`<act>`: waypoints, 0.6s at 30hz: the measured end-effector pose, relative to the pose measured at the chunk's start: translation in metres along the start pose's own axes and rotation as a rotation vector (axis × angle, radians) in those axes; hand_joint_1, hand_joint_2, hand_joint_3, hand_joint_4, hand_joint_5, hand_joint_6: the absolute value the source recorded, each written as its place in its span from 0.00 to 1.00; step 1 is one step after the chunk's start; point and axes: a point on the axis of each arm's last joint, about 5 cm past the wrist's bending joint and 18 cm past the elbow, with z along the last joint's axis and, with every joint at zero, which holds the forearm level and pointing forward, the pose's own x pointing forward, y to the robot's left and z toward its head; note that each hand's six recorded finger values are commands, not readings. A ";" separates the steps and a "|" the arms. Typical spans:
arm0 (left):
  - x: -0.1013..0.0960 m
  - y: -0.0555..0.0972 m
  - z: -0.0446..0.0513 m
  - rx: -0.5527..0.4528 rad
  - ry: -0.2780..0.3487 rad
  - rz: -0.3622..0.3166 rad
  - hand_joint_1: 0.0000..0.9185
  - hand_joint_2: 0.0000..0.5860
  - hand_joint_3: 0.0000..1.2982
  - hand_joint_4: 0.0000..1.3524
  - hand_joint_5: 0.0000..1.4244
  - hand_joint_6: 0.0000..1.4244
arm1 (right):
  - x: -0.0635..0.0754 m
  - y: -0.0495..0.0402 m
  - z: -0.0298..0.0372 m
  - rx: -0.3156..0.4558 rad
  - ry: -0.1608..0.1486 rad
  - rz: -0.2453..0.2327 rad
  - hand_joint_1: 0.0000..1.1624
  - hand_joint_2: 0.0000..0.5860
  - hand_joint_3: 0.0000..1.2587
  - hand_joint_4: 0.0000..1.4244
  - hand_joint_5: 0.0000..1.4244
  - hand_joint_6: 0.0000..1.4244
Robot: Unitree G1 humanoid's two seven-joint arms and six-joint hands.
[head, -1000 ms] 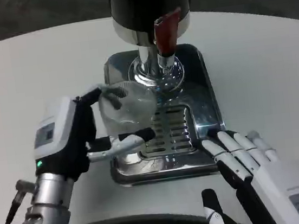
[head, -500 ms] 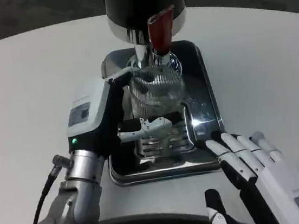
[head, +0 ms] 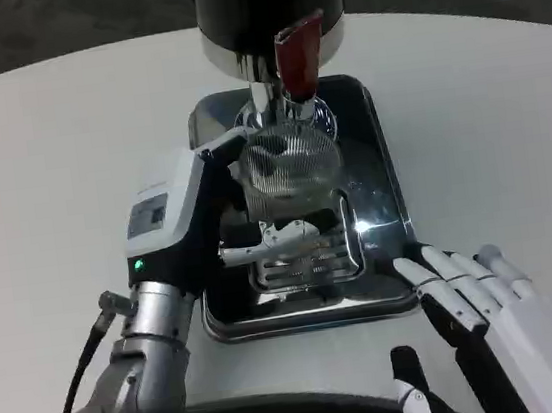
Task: Grasp the cup under the faucet to collect the drink, then remove the cup.
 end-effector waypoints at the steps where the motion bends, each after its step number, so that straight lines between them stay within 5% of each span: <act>1: -0.001 0.000 -0.0005 0.006 0.000 -0.003 0.40 0.16 0.28 0.25 0.45 0.36 | 0.000 -0.0001 -0.0001 0.000 0.002 0.000 0.34 1.00 0.15 0.07 0.10 0.07; 10: -0.008 -0.001 -0.0034 0.025 0.007 -0.027 0.33 0.14 0.16 0.19 0.38 0.27 | -0.002 0.0001 0.0007 0.008 0.016 0.003 0.36 1.00 0.15 0.07 0.11 0.08; 18: -0.015 0.001 -0.0065 0.011 0.026 -0.008 0.09 0.01 0.13 0.18 0.38 0.25 | -0.002 0.0003 0.0014 0.013 0.018 0.001 0.37 1.00 0.16 0.07 0.11 0.09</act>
